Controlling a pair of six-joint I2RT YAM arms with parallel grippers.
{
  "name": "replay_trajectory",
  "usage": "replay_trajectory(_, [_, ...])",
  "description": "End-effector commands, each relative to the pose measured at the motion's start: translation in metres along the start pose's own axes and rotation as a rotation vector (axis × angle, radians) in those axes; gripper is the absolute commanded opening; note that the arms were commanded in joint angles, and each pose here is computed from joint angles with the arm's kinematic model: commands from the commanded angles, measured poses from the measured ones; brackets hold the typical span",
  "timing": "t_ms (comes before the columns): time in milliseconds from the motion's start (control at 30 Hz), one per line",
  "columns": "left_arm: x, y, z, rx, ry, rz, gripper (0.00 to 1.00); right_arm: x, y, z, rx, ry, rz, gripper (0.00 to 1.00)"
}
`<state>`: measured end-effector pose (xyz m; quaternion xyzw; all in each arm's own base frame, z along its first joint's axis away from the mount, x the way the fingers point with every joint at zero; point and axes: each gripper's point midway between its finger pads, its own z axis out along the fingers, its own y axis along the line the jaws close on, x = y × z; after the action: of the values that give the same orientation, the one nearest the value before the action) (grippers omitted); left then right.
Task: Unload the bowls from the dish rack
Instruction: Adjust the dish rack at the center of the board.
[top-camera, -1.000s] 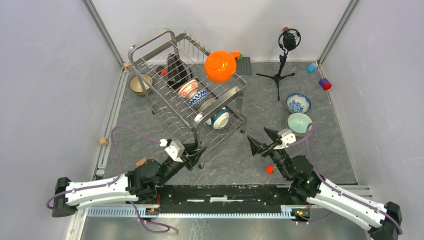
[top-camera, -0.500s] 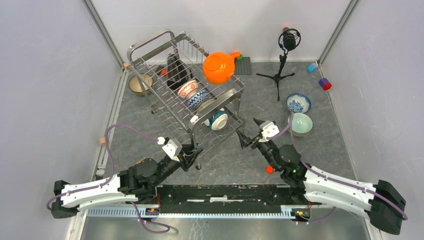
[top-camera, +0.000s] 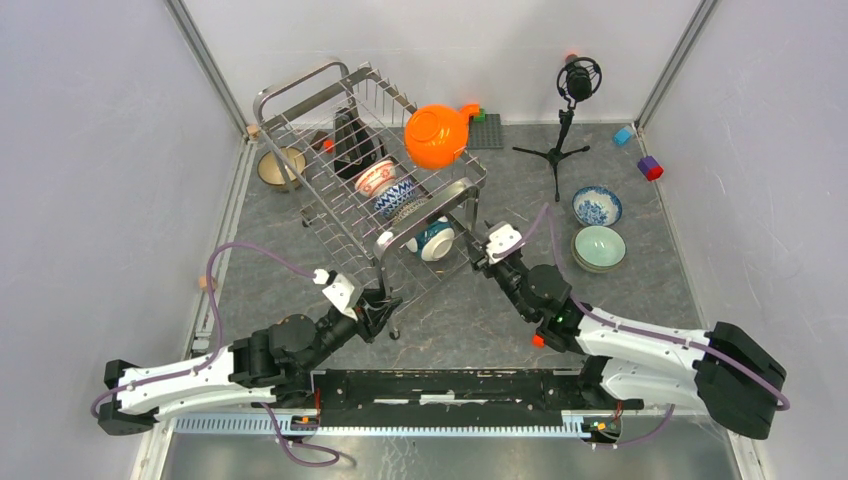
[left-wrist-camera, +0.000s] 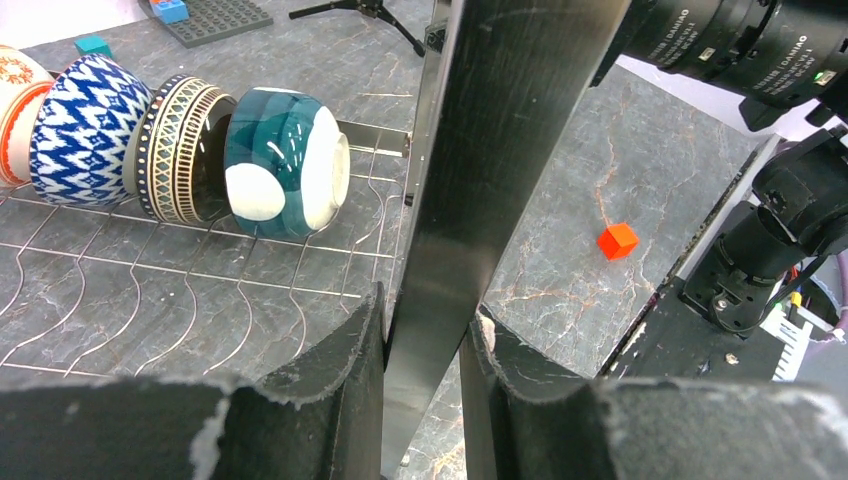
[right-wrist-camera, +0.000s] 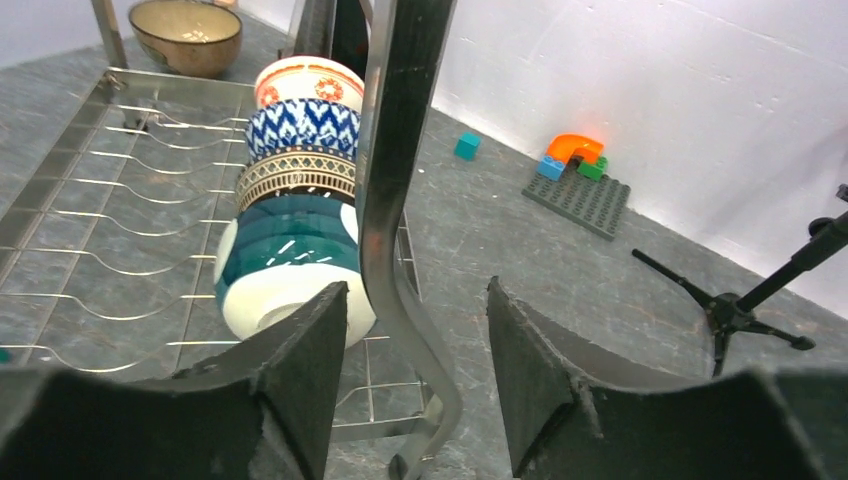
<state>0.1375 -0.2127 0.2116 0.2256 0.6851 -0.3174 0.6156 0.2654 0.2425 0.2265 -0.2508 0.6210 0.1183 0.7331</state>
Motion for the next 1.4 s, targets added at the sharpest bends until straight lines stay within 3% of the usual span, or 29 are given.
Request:
replay_trajectory(0, [0.000,0.006,-0.003,-0.071,0.019,-0.162,0.10,-0.025,-0.001,0.012,0.001,-0.072,0.004,0.52])
replay_trajectory(167, [-0.002,0.001,-0.003,-0.049,0.028,-0.177,0.10,-0.021,0.006,0.004,-0.058,-0.067,-0.013,0.28])
replay_trajectory(533, [0.003,-0.009,-0.002,-0.014,0.056,-0.228,0.10,-0.012,0.006,-0.026,-0.126,-0.017,0.005,0.02])
replay_trajectory(933, [0.007,-0.012,0.008,-0.029,0.066,-0.212,0.09,-0.004,-0.007,-0.060,-0.121,0.065,0.085,0.00])
replay_trajectory(1367, [0.016,0.001,0.023,-0.144,0.064,-0.189,0.03,-0.013,0.002,-0.088,-0.233,0.157,0.147,0.00])
